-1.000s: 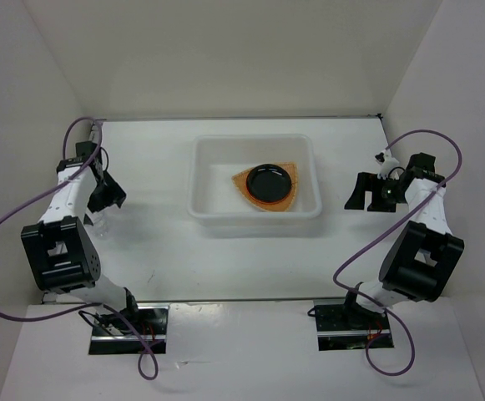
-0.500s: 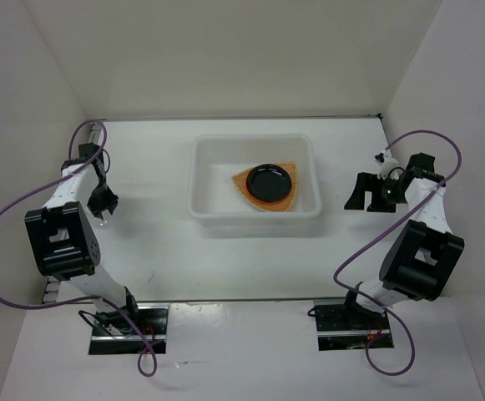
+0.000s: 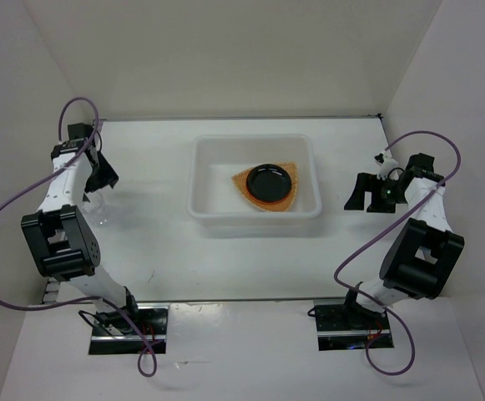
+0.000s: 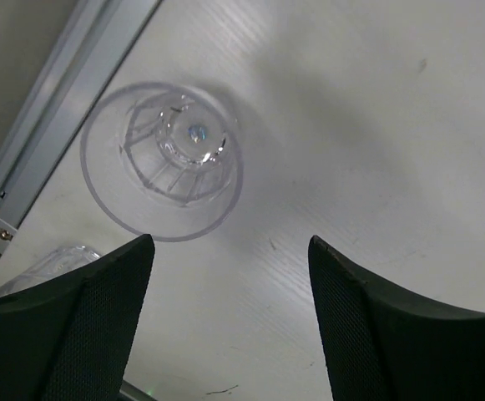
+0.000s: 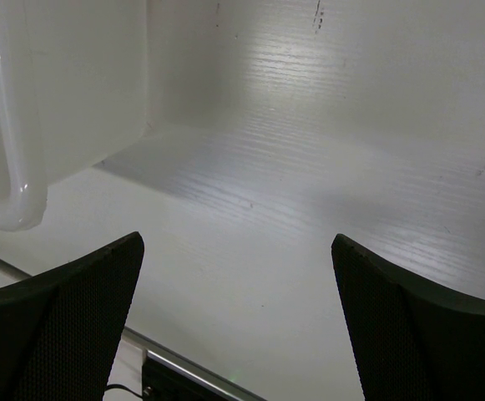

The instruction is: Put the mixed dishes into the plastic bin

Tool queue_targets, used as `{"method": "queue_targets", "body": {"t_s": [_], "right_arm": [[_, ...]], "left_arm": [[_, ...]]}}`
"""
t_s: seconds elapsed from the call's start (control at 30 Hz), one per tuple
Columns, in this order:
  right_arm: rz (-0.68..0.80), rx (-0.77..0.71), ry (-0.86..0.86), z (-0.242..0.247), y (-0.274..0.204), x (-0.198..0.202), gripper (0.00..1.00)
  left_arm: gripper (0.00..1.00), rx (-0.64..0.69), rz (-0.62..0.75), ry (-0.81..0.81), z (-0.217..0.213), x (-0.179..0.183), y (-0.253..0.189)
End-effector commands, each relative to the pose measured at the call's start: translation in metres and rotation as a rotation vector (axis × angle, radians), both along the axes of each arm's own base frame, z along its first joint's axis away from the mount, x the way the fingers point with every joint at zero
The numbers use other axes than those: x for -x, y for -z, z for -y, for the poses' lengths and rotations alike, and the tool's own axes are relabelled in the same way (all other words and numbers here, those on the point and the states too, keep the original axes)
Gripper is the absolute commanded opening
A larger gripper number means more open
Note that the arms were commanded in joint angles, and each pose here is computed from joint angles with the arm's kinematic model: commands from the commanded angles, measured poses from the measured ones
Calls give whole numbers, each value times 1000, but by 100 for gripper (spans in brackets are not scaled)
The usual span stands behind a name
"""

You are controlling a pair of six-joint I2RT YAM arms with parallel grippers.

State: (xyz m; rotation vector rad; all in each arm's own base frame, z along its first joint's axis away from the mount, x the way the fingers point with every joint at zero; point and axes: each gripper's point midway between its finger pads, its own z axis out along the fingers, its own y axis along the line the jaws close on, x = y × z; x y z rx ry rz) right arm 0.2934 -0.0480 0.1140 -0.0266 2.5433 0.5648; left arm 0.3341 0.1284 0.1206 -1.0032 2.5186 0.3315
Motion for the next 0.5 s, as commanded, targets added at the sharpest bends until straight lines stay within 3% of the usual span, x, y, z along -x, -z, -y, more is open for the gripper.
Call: {"method": "queue_targets", "body": {"t_s": [0.0,0.3,0.47], "right_arm": [[-4,-5,1,2,4,0,98],[-4,3,11,4,4,-2,98],[-15,13,24,7,5,-1,98]], "left_arm": [[82,-67,72,15,-14,-16,-37],[85,-43,-5,29,-20,-26,2],[80,-12,-52,46,-16,-23,31]]}}
